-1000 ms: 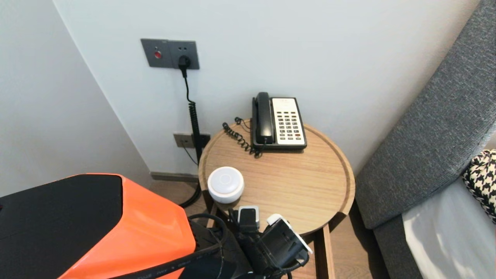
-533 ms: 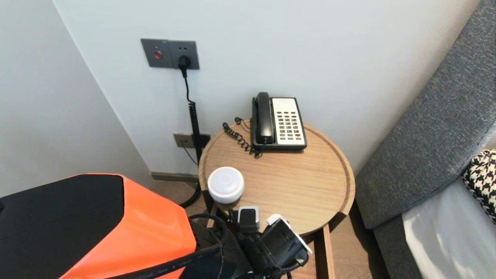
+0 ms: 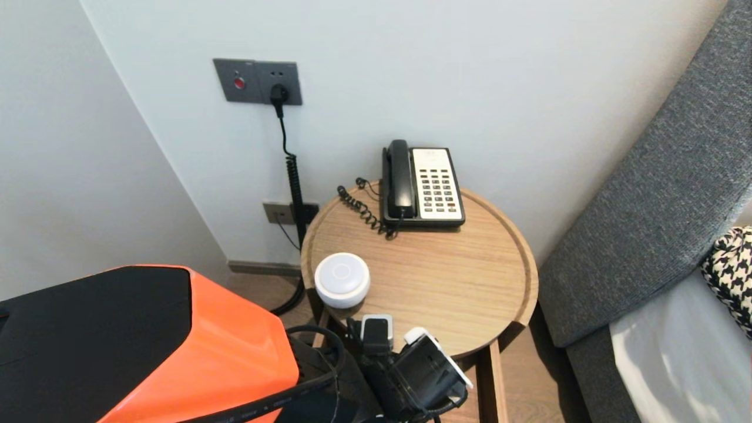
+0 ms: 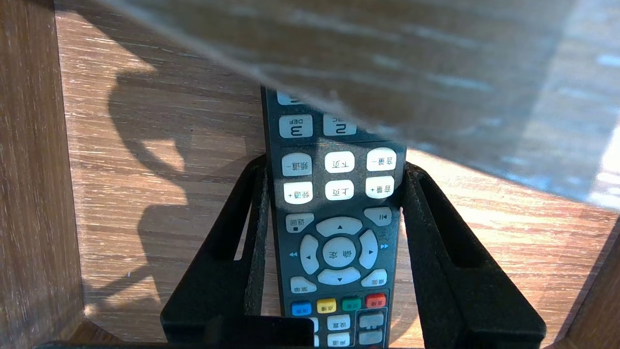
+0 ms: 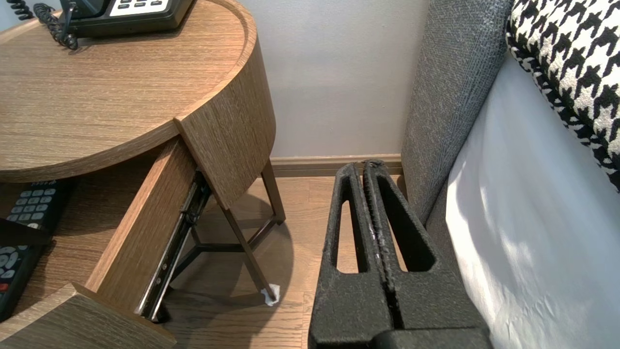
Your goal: Take the remote control out of the drawer one by one and place them on the table
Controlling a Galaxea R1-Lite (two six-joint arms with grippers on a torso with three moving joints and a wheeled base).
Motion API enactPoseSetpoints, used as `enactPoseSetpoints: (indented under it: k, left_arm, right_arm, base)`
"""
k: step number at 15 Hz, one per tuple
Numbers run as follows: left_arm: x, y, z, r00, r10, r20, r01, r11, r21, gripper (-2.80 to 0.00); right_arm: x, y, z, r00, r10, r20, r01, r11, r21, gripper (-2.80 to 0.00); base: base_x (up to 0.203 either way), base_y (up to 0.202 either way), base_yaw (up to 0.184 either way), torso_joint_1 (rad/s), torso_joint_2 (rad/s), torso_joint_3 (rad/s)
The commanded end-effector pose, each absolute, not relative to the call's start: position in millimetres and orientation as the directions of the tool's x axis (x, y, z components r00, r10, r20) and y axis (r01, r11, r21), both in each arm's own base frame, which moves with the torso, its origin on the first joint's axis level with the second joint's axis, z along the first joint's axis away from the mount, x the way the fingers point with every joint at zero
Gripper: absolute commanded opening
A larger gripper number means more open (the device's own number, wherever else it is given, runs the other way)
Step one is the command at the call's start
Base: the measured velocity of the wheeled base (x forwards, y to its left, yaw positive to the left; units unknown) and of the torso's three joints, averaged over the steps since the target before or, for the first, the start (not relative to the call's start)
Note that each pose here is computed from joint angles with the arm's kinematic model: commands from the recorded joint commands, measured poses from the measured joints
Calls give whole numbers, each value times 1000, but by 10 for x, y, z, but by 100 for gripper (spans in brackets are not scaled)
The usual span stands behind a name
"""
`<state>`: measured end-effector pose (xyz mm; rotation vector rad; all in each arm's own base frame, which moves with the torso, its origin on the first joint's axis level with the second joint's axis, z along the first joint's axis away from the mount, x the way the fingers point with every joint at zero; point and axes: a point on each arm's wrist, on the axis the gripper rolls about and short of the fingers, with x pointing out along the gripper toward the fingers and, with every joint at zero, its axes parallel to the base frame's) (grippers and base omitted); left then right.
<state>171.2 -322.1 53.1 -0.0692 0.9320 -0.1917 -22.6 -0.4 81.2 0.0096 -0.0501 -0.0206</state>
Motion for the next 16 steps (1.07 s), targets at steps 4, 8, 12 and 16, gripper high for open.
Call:
enactPoseSetpoints:
  k: [4, 8, 12, 16]
  left_arm:
    - [1691, -3181, 580, 584, -196, -788, 131, 980, -147, -280]
    - [1673, -3155, 637, 588, -204, -783, 139, 979, -151, -280]
    - [1676, -3112, 690, 593, -208, -778, 143, 978, -152, -280]
    - [1666, -3092, 666, 584, -192, -789, 151, 980, -126, -280]
  right_arm:
    - [-205, -4, 740, 1000, -20, 23, 20, 1000, 10, -280]
    - [-205, -4, 740, 1000, -20, 23, 20, 1000, 10, -280]
    - [-205, -4, 740, 1000, -20, 23, 20, 1000, 10, -280]
    - [-205, -4, 740, 1000, -20, 23, 20, 1000, 10, -280]
  base:
    - [0, 0, 0, 0, 0, 0]
    - [0, 0, 0, 0, 0, 0]
    - [0, 0, 0, 0, 0, 0]
    - [0, 0, 0, 0, 0, 0]
